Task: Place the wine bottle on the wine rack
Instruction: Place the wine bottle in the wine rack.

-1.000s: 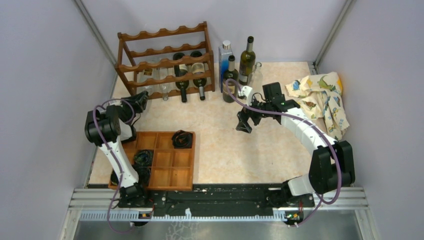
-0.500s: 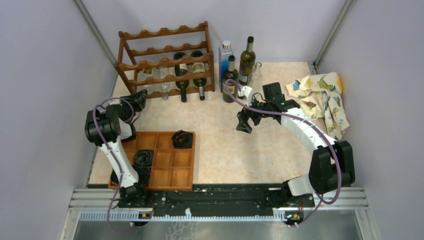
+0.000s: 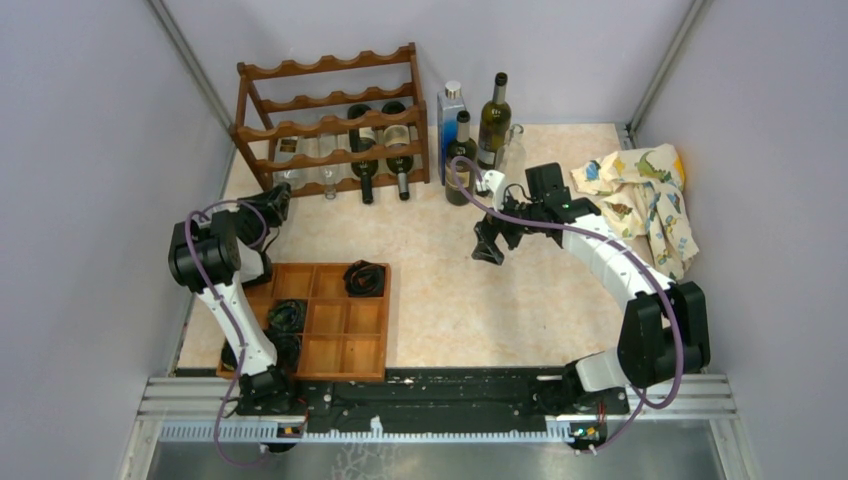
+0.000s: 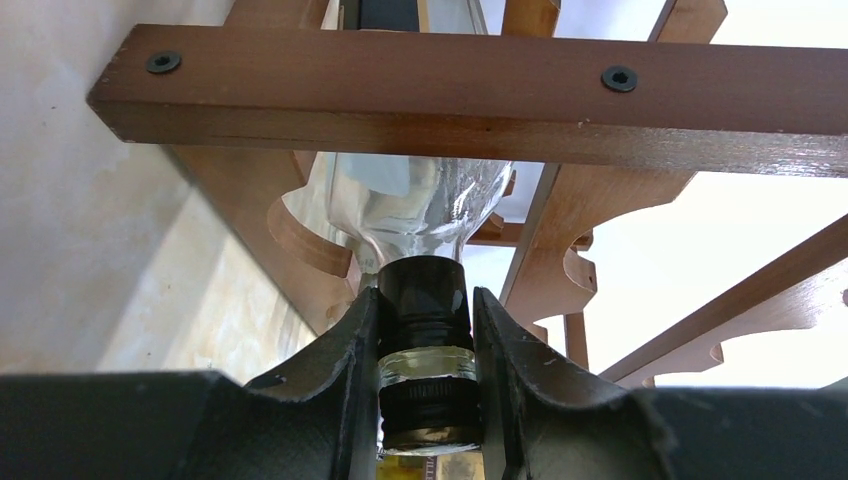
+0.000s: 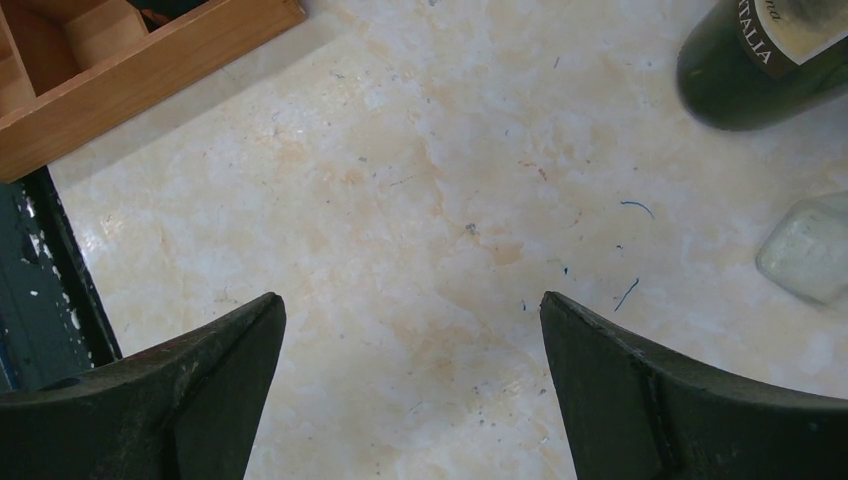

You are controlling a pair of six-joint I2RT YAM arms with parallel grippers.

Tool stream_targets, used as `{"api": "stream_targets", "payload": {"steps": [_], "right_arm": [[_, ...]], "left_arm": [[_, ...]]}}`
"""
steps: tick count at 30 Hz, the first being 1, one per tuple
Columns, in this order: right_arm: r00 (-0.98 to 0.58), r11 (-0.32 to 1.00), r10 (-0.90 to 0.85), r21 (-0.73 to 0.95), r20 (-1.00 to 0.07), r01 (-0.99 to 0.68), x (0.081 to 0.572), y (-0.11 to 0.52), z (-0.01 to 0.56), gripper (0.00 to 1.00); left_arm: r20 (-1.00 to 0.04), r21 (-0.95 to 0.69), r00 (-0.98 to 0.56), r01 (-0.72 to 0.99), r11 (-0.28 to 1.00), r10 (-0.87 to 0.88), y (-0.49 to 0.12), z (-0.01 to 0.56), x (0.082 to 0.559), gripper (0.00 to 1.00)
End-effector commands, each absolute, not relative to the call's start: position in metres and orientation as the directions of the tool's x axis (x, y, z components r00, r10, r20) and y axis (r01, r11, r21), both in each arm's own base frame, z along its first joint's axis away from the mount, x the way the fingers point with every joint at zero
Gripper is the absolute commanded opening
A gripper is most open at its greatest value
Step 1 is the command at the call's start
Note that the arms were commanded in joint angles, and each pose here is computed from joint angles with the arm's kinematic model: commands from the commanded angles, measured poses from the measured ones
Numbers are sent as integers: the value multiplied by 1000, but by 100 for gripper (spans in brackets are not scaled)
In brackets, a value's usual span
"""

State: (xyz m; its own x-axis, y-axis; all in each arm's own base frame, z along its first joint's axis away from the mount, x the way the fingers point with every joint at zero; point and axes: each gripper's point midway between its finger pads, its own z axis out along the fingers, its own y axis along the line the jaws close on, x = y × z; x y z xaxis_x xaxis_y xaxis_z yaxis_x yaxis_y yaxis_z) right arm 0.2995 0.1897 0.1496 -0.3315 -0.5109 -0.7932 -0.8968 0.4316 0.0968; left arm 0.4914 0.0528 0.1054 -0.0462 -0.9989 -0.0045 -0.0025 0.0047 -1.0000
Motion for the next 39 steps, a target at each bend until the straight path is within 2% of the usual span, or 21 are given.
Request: {"api": "stream_targets", "payload": {"steps": [1, 14, 23, 39], "right_arm": [[-269, 416, -496, 46, -826, -908, 313, 194, 170, 96], [-268, 411, -497, 48, -825, -910, 313, 194, 170, 96], [-269, 412, -500, 48, -823, -910, 313, 194, 170, 96], [-274, 412, -505, 50, -819, -910, 314, 194, 171, 96]], "left_arm": [[-176, -852, 15, 498, 160, -984, 54, 253, 477, 0], [-189, -845, 3, 509, 165, -982, 52, 255, 480, 0], [-178, -841, -6, 520, 149, -984, 56, 248, 500, 0], [-102, -911, -25, 404, 84, -994, 39, 183, 525, 4]]}}
